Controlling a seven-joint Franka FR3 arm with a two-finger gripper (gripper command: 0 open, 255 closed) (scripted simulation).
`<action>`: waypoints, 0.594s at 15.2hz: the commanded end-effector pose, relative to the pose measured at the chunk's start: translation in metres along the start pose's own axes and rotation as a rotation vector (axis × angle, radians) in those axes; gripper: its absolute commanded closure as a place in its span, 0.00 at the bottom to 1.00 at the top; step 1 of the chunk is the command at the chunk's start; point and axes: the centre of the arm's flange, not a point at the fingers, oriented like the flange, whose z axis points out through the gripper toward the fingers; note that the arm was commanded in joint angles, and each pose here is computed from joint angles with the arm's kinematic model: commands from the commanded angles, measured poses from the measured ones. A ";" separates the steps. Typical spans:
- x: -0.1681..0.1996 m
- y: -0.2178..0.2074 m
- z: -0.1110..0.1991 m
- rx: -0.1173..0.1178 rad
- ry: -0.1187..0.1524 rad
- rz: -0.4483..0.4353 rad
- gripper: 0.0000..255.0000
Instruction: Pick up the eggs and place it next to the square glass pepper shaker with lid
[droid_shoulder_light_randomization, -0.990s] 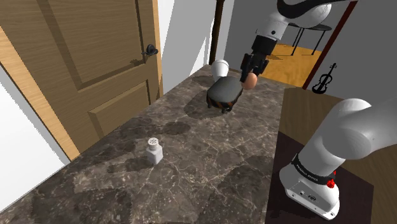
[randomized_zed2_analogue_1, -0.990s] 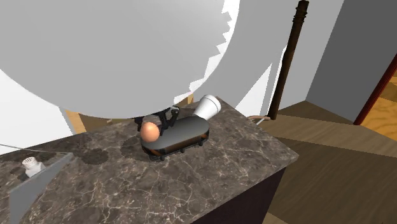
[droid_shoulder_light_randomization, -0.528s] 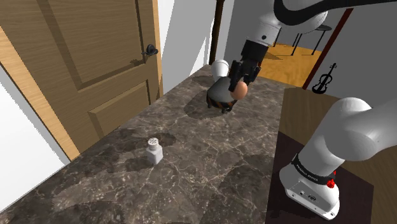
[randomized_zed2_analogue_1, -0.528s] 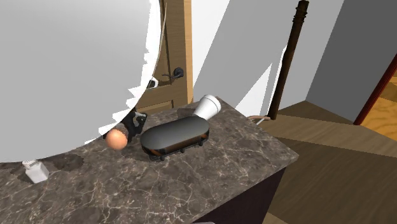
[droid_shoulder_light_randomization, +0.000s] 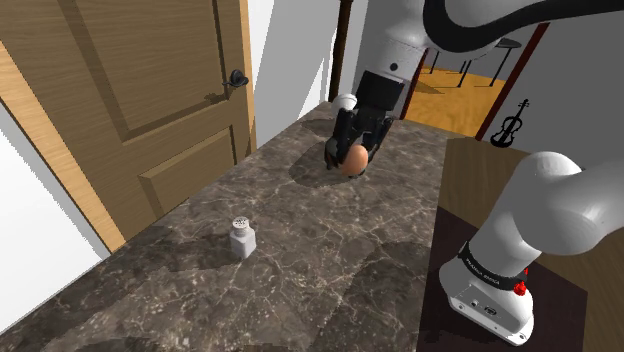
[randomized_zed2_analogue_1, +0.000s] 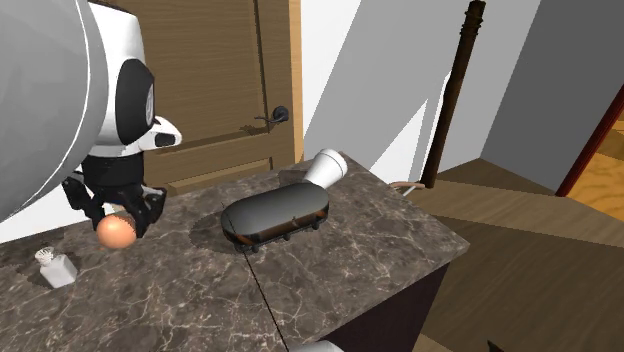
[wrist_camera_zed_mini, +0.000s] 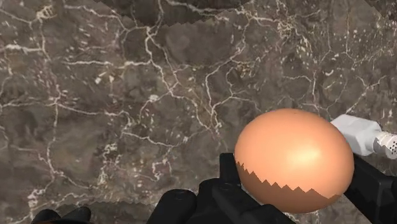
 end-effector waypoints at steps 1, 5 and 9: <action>-0.008 -0.024 0.009 0.001 0.000 0.002 1.00; -0.023 -0.072 0.024 0.001 0.000 0.002 1.00; -0.038 -0.120 0.038 0.001 0.000 0.002 1.00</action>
